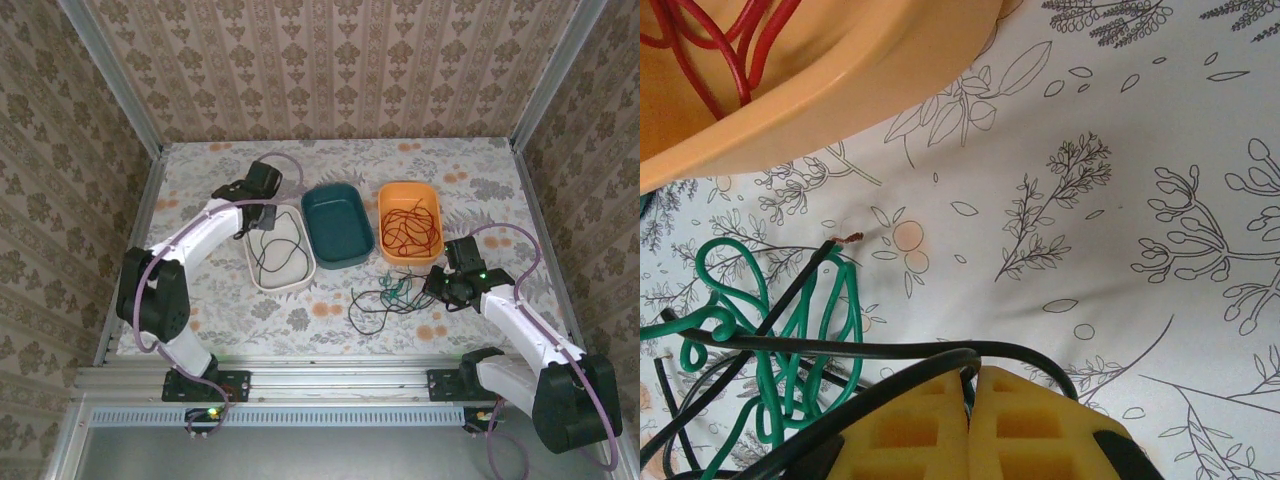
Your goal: Untangle the cables
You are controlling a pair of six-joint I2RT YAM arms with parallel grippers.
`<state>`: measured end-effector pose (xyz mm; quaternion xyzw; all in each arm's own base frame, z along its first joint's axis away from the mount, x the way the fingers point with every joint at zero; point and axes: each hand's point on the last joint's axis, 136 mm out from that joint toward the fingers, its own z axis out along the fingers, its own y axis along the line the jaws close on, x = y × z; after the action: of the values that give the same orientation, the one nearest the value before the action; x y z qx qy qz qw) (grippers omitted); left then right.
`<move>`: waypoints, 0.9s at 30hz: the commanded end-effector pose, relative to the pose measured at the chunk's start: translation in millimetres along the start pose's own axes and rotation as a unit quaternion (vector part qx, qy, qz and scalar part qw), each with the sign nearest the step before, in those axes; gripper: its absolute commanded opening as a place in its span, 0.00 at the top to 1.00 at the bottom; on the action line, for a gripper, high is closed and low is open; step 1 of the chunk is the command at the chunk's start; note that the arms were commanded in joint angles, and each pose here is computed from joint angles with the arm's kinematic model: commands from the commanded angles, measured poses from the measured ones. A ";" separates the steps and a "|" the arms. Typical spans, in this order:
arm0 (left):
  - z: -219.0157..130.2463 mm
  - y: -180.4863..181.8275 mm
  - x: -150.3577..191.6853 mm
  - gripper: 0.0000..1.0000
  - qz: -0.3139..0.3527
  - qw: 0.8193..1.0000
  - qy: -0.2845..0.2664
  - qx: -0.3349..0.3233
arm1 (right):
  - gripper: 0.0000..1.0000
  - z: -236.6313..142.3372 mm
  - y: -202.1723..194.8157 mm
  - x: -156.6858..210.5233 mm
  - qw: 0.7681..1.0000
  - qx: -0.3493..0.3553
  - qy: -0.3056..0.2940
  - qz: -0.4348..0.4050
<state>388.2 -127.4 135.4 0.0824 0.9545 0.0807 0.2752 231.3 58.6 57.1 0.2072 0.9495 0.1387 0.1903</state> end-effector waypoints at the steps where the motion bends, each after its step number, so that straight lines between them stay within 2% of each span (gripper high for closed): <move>1: 10.3 6.9 1.7 0.53 0.008 1.000 0.015 -0.015 | 1.00 -1.7 -0.5 -0.5 1.000 0.004 0.004 -0.009; 7: 31.4 12.6 -5.1 0.56 0.029 0.998 0.020 -0.043 | 1.00 -2.1 -0.6 -1.0 1.000 0.004 0.002 -0.008; 19: 53.9 15.6 -16.6 0.72 0.050 0.996 0.015 -0.076 | 1.00 -3.0 -3.6 2.3 1.000 0.005 0.000 -0.002; 27: 66.6 12.3 -20.2 0.76 0.074 0.994 0.019 -0.083 | 1.00 -4.3 -4.2 3.3 1.000 0.005 -0.001 0.003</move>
<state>432.1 -114.0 90.3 0.1167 0.9464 0.1651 0.2519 231.8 58.7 59.7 0.2069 0.9482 0.1409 0.1954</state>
